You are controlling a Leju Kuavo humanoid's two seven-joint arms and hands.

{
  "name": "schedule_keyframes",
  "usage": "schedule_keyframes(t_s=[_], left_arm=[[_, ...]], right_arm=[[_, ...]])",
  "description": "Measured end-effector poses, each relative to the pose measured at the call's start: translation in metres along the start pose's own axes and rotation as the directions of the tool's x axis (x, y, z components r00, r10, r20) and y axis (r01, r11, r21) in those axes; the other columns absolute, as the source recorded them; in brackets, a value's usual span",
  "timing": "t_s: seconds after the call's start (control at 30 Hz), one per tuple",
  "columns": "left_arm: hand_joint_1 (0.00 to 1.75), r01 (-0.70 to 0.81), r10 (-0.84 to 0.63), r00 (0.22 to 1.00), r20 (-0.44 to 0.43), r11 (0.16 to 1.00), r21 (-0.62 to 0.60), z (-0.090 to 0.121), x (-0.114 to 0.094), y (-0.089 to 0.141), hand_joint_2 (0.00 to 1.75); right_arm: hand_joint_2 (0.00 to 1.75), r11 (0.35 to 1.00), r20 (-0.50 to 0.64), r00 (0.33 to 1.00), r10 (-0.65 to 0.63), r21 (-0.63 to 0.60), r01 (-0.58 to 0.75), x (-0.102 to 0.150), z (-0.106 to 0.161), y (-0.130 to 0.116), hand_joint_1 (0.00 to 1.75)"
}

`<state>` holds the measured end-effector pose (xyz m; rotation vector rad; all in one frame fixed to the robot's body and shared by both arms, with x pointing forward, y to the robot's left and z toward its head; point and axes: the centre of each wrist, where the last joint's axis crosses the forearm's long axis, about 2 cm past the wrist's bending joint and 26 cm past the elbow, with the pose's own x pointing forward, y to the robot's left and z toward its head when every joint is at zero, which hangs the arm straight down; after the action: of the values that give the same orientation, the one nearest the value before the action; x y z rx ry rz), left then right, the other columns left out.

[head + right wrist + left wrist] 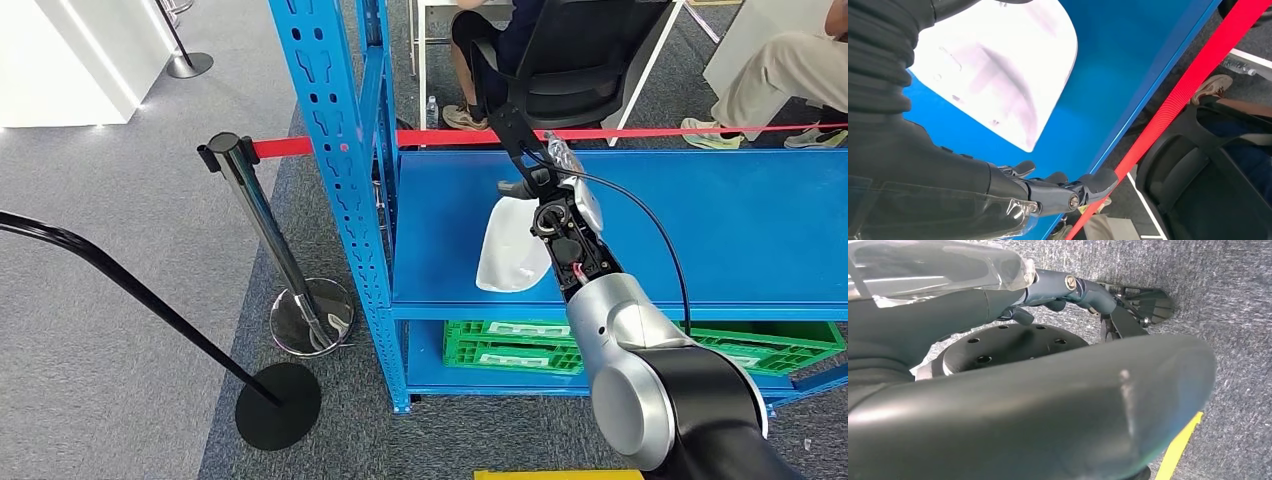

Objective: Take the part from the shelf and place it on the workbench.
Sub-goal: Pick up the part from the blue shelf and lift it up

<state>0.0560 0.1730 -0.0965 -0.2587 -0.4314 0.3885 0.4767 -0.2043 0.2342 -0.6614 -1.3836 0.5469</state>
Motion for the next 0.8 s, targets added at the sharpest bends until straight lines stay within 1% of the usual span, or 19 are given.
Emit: schedule_keyframes(t_s=[0.03,0.13,0.2,0.43,0.57,0.8], left_arm=[[0.0,0.003,-0.003,1.0,-0.014,1.0,0.006,0.0,0.0,0.0,1.75],[0.0,0.023,-0.021,0.997,-0.068,1.0,0.02,0.0,0.001,0.002,1.75],[0.0,0.032,-0.03,0.996,-0.084,0.999,0.025,0.0,0.002,0.003,1.75],[0.0,0.048,-0.045,0.995,-0.088,0.998,0.031,-0.001,0.004,0.003,1.75],[0.0,0.049,-0.047,0.995,-0.09,0.998,0.029,-0.001,0.004,0.002,1.75],[0.0,0.059,-0.057,0.996,-0.075,0.998,0.028,-0.002,0.006,0.004,1.75]], right_arm=[[1.75,1.0,0.0,1.0,0.0,-0.001,0.0,0.0,0.0,0.0,0.0],[1.75,1.0,-0.002,1.0,-0.001,-0.003,0.001,0.0,0.0,0.0,0.0],[1.75,1.0,-0.005,1.0,-0.003,-0.003,0.003,0.0,0.001,0.001,0.0],[1.75,1.0,-0.003,1.0,-0.007,-0.003,0.007,0.004,0.002,0.004,0.0],[1.75,1.0,-0.012,1.0,-0.007,0.01,0.007,0.0,0.004,0.008,0.0],[1.75,0.999,-0.01,1.0,-0.015,0.036,0.015,0.002,0.007,0.015,0.0]])
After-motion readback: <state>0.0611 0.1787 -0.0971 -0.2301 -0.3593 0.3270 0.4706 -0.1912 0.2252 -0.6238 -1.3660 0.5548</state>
